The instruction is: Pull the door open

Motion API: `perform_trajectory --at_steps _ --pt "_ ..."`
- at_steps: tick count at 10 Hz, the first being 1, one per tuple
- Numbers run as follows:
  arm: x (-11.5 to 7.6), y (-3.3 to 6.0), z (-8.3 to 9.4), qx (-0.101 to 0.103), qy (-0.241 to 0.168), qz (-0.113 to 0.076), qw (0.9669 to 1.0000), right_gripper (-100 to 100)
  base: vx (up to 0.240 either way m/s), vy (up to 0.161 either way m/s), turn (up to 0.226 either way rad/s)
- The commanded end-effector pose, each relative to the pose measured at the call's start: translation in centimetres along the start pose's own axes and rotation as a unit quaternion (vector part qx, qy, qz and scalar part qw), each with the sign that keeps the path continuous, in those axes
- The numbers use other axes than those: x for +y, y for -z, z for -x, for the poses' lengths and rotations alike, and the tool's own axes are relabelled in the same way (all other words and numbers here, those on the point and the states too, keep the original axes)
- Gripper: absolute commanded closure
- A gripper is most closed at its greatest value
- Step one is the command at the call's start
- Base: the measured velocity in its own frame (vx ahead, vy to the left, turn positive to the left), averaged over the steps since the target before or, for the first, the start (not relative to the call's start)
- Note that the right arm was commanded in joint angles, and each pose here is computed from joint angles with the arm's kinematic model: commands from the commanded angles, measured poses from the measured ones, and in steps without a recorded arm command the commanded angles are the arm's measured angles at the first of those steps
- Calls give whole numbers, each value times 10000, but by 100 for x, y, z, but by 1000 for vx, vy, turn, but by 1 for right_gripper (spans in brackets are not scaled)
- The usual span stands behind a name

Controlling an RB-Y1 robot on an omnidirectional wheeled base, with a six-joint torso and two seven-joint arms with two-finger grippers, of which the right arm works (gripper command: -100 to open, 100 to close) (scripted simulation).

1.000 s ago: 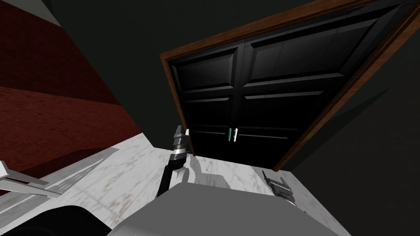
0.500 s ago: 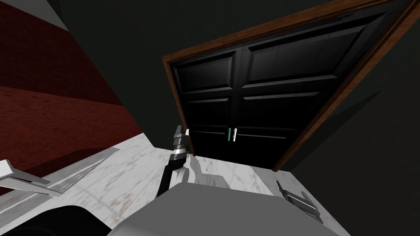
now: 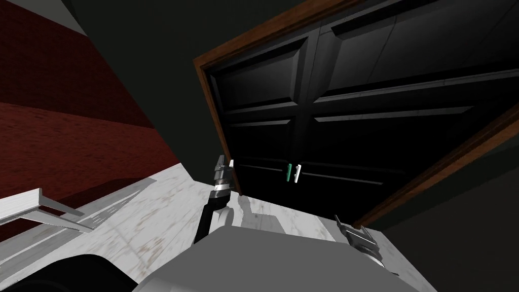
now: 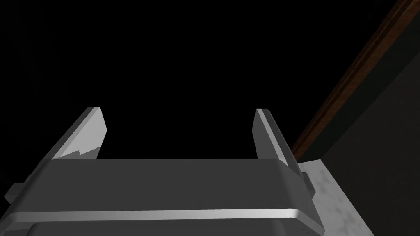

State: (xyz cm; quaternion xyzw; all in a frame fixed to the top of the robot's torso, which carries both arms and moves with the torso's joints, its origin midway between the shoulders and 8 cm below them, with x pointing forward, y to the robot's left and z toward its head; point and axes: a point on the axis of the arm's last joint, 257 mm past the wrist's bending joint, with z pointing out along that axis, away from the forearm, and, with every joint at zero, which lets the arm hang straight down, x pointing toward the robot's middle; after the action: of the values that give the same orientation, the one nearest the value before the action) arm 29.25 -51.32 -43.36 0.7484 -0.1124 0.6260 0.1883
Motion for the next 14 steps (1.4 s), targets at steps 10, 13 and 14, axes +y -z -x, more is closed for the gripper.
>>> perform_trajectory --at_steps 10,13,14 --pt "-1162 -485 -667 763 -560 -757 9926 -100 195 6 125" --pt "-1093 -490 -629 715 -522 -711 9935 100 17 5 7" --pt "-1093 -490 -629 715 -522 -711 9935 100 -28 -1 11"
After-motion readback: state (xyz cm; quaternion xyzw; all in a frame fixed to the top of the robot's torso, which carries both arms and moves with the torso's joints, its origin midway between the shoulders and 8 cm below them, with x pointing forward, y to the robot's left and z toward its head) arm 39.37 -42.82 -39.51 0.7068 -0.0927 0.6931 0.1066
